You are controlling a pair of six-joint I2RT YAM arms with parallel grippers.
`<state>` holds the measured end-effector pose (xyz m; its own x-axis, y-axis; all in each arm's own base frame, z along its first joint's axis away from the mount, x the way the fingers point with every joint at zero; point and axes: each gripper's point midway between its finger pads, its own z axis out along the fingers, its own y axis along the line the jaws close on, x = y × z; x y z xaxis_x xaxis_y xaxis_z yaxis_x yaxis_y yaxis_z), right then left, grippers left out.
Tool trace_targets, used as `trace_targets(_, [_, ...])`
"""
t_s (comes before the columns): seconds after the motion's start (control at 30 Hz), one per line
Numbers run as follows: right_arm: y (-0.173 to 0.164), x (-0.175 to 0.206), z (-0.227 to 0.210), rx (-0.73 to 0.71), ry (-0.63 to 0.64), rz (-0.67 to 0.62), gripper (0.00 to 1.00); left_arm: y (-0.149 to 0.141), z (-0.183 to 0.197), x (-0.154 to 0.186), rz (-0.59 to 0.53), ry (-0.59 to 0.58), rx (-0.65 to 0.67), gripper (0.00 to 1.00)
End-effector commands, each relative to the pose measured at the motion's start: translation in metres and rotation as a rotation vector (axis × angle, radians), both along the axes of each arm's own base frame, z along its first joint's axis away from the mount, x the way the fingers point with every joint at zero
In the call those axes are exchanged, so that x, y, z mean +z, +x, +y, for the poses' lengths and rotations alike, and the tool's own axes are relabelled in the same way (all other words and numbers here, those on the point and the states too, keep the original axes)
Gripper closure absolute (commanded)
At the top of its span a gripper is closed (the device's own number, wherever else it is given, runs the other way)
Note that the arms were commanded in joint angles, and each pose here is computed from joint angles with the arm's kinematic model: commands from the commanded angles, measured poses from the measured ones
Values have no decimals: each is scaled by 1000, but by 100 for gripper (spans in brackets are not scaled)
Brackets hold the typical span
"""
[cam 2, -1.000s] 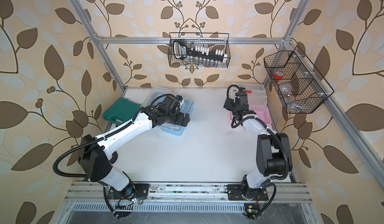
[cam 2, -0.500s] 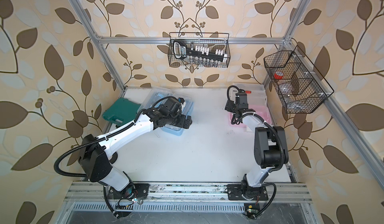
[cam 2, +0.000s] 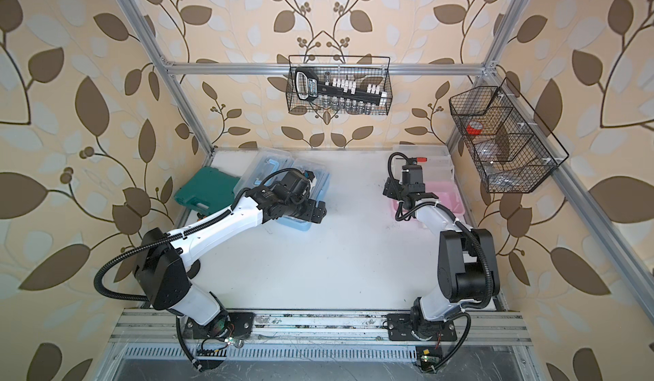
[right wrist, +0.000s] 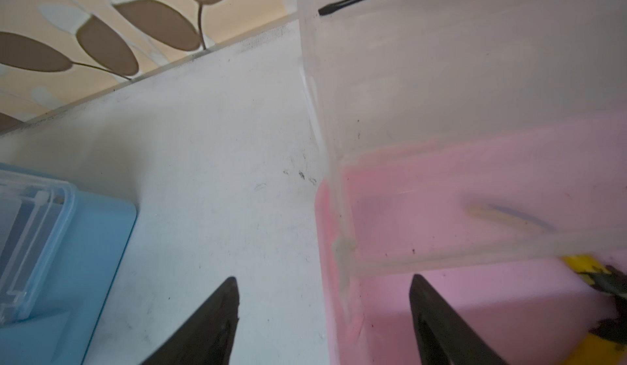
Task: Close toolboxes
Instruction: Adjust the toolbox at the center of the board, then move the toolbox to the center of the board.
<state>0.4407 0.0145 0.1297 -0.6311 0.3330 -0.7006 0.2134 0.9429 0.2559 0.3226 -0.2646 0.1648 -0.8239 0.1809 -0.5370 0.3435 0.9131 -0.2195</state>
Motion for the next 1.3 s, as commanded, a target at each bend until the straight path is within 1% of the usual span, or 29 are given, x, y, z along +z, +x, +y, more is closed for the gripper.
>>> trace_targets(0.0, [-16,9,6,12,13,21,23,-12,20,3,-14,71,18,1])
trace_targets(0.1, [-26,11,7,8,11,30,23,-23,35,-6,5,113,39,1])
trace_targets(0.2, [-37,1,8,9,20,55,23,-30,41,-16,18,116,44,1])
trace_targets(0.3, [-46,-14,6,-2,12,92,23,-33,38,-27,36,110,27,1])
trace_targets(0.43, [-55,-29,5,-6,10,126,23,-37,25,-37,28,47,-41,1])
trace_targets(0.53, [-57,-39,3,-11,1,150,23,-35,25,-44,18,56,-50,1])
trace_targets(0.7, [-56,-55,13,24,37,174,23,-24,19,-57,11,80,-70,1])
trace_targets(0.93, [-55,-67,32,88,31,209,24,-1,12,-68,12,131,-84,1])
trace_targets(1.13, [-58,-74,63,170,52,227,25,23,3,-70,10,147,-102,1])
trace_targets(1.27, [-61,-78,91,243,110,242,25,40,2,-65,1,140,-94,1])
